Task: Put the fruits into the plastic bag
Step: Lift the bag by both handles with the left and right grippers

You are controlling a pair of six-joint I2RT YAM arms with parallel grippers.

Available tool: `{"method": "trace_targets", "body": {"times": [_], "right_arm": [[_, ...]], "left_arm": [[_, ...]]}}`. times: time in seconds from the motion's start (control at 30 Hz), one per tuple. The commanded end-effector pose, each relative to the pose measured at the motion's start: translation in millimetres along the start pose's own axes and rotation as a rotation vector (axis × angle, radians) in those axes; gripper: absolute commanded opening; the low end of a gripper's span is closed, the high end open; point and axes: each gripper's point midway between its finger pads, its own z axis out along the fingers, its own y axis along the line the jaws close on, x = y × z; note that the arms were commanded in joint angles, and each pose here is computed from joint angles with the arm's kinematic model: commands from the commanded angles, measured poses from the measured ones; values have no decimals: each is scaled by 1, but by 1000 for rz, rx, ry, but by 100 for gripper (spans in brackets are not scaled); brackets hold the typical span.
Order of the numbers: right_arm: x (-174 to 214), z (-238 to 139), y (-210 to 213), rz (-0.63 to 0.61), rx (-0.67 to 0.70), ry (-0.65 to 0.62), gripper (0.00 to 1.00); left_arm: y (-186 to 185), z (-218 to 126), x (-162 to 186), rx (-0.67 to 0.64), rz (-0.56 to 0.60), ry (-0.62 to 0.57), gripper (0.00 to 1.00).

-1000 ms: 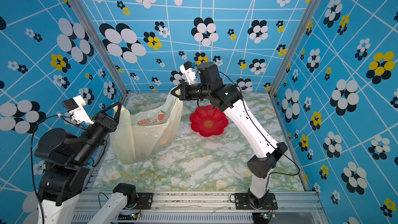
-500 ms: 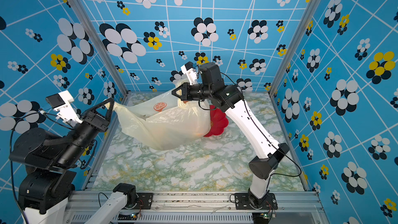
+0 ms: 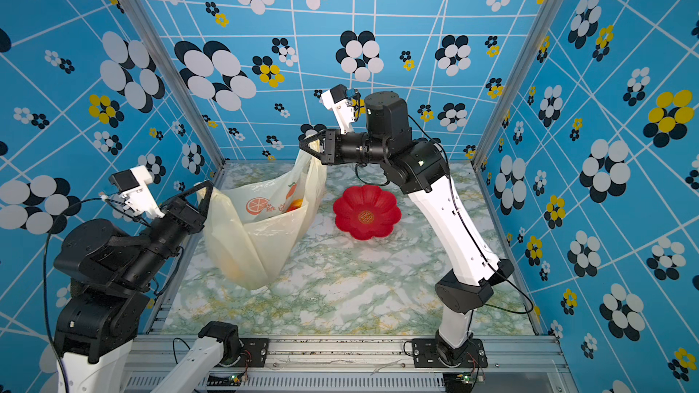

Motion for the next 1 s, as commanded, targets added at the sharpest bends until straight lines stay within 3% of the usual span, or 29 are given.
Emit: {"method": "trace_targets", "body": {"times": [0.0, 0.13, 0.5, 0.77, 0.97], "right_arm": [[11, 25, -26, 37, 8, 47, 0], [-13, 14, -18, -25, 19, -31, 0], [-52, 24, -42, 8, -22, -108, 0], [-85, 37, -80, 45, -56, -194, 0], [-113, 51, -137, 80, -50, -305, 0]], "left_arm": [[-21, -14, -31, 42, 68, -101, 0], [-11, -3, -25, 18, 65, -92, 0], [7, 21, -22, -34, 80, -100, 0], [23, 47, -23, -80, 81, -122, 0], [35, 74, -24, -89, 69, -129, 0]]}}
